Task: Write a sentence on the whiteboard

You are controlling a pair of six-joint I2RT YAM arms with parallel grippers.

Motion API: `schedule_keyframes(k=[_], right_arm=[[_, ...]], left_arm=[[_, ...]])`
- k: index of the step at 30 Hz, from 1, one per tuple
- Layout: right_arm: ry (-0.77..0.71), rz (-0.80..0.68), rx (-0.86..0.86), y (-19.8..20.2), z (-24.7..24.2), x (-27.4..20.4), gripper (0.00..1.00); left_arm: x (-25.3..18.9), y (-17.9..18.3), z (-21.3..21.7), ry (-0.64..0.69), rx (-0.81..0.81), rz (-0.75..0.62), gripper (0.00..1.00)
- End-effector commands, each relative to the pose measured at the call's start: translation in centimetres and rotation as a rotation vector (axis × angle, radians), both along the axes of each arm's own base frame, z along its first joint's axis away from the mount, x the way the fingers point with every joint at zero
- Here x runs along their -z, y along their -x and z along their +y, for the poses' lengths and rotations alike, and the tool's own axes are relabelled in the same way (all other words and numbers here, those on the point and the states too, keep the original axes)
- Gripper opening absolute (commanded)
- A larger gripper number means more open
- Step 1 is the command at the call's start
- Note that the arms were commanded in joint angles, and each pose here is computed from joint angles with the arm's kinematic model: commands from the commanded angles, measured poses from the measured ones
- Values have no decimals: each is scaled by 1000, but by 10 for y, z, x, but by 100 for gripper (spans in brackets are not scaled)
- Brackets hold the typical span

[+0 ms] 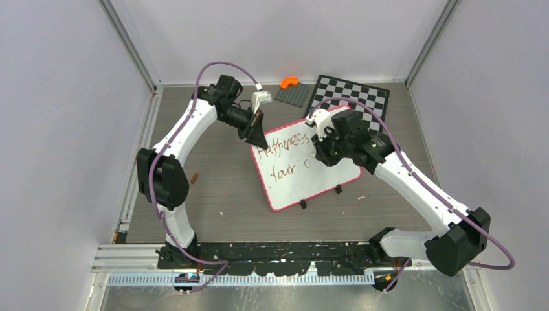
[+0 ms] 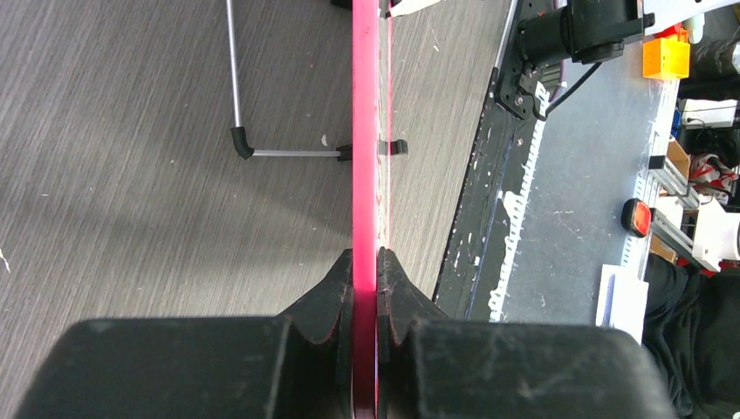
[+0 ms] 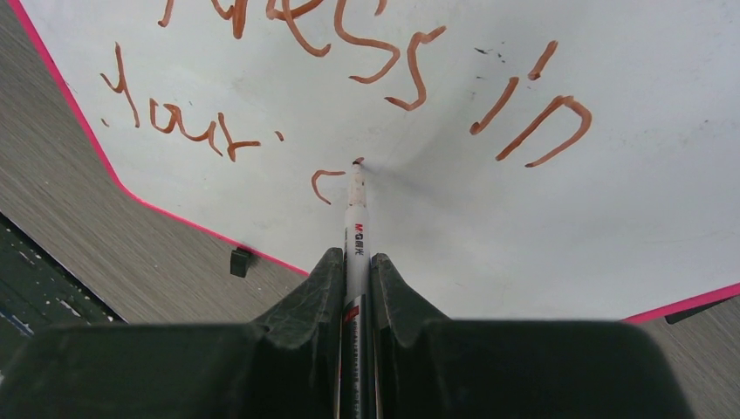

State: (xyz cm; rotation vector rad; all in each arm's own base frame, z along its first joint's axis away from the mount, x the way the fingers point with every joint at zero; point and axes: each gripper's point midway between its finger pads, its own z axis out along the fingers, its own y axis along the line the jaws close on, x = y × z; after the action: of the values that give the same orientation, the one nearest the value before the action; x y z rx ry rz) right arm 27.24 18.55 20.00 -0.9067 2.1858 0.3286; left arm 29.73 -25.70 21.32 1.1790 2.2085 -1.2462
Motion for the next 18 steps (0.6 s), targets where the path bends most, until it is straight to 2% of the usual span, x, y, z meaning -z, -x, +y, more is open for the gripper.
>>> schedule_keyframes(k=[1,11,18], right_arm=[[-6,-48,16,-9,-1,-3,0],[5,17,23,12,-10,25,0],[-8,-17,27,4,-6,11,0]], left_arm=[[38,6,13,-176,53,-49,0],[39,6,12,-175,54,-43,0],[40,6,12,-176,53,-43,0]])
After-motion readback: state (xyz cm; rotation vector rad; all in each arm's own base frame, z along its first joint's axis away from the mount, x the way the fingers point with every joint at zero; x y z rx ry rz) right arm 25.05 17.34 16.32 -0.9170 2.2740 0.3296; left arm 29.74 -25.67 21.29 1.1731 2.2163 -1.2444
